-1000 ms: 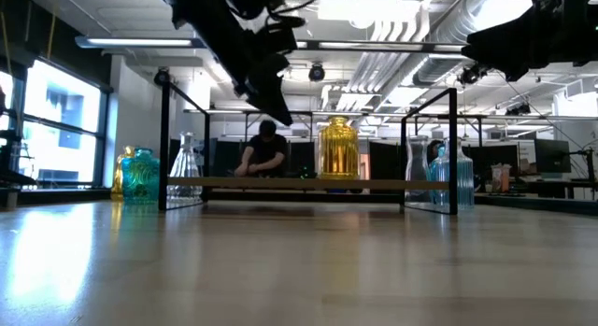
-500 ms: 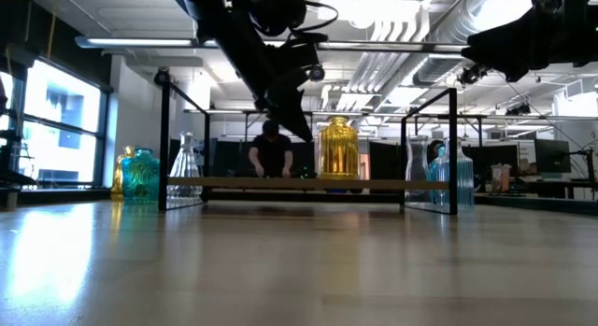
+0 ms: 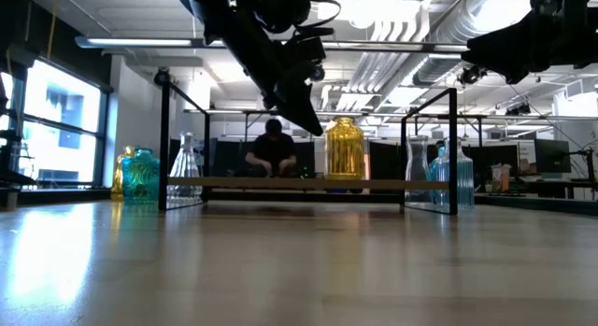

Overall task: Sort vases onto shelf
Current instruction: Put the yellow vase on the shelf

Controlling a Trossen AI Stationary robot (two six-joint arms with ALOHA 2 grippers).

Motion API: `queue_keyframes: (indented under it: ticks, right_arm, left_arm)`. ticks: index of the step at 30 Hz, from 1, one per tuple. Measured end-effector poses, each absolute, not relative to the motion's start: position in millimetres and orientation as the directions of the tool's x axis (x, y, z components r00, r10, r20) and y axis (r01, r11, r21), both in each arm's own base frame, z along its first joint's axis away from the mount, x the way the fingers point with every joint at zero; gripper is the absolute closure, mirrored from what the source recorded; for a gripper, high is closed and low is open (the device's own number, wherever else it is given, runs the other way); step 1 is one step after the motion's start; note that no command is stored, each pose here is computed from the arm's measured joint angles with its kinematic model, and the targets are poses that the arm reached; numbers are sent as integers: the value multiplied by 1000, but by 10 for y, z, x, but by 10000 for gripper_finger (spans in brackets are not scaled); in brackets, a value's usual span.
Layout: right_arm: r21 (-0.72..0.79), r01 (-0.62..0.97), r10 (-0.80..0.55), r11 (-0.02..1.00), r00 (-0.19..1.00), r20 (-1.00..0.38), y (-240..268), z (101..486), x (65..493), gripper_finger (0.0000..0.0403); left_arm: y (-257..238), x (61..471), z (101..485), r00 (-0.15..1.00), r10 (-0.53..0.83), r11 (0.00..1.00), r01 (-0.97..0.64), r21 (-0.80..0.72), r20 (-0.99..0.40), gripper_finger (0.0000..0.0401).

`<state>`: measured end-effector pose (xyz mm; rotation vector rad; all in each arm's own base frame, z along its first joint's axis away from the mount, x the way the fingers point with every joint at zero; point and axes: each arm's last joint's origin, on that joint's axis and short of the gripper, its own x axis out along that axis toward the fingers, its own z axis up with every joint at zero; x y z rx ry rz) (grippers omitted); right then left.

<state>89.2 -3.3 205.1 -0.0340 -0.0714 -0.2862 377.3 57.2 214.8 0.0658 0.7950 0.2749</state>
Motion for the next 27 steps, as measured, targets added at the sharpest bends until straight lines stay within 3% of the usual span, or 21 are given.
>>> queue_keyframes:
  ticks: [27]
  right_arm:
    - [-13, 283, -281, 959, 957, 74, -33, 2050, 892, 233]
  left_arm:
    - [659, 3822, 2155, 709, 274, 960, -239, 144, -650, 401]
